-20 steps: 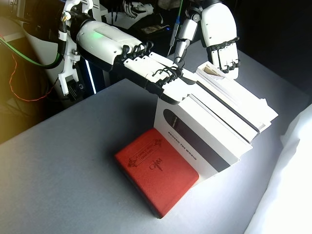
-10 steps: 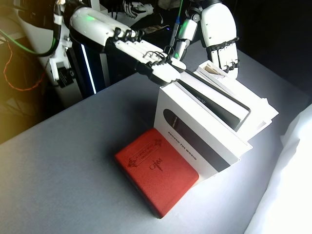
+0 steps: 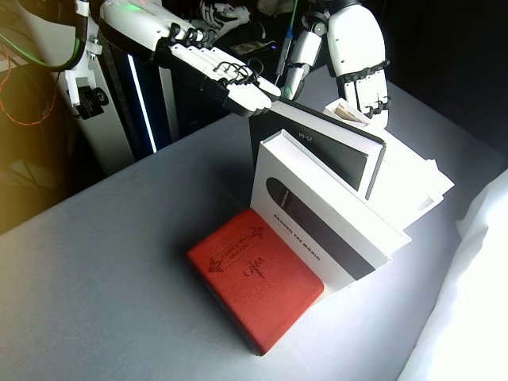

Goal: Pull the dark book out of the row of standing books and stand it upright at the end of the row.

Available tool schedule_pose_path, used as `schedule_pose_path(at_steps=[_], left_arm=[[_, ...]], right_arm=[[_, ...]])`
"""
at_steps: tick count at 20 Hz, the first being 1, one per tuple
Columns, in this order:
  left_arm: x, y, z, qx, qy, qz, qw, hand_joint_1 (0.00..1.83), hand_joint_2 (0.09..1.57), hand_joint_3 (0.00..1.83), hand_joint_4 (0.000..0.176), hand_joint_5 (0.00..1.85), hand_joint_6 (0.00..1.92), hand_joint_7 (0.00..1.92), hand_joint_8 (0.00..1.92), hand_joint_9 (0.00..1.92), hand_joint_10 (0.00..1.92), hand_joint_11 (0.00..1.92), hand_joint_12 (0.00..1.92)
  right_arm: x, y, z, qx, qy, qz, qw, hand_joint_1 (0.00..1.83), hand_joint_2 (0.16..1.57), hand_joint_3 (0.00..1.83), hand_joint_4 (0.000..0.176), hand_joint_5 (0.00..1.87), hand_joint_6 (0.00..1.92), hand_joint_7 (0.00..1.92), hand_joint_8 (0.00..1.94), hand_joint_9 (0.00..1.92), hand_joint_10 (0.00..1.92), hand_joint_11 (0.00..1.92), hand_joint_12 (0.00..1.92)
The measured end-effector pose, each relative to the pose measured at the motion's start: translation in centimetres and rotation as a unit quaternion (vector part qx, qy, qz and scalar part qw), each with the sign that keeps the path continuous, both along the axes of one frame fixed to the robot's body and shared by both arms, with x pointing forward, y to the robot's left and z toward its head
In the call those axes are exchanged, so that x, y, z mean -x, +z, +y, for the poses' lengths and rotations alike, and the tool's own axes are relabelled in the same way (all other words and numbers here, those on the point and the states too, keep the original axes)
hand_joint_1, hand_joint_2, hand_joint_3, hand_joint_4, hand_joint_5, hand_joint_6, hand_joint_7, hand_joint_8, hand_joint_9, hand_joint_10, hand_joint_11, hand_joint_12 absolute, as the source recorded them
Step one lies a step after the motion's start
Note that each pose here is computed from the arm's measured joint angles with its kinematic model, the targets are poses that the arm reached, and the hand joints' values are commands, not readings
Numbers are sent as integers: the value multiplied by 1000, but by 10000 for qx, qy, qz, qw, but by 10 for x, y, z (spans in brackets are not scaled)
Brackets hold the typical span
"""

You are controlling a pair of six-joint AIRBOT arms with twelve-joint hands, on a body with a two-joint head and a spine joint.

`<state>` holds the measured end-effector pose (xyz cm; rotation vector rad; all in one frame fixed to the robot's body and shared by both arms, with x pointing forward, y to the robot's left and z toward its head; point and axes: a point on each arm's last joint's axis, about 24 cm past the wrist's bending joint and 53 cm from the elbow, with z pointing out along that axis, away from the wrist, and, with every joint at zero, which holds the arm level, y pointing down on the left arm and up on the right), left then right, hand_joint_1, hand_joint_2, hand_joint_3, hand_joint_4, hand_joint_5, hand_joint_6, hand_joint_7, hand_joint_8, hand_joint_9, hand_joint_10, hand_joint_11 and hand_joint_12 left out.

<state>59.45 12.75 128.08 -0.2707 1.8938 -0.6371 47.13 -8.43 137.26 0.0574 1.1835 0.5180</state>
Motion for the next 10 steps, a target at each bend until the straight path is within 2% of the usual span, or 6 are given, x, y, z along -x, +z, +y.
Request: schedule_pose_path(at_steps=[10], left_arm=[[0, 0, 0, 1, 0, 2, 10000, 0, 1074, 0, 0, 21, 0, 0, 0, 0, 0, 6, 86]], right_arm=[[17, -25, 11, 307, 212, 318, 9988, 0, 1270, 16, 0, 0, 0, 0, 0, 0, 0, 0, 0]])
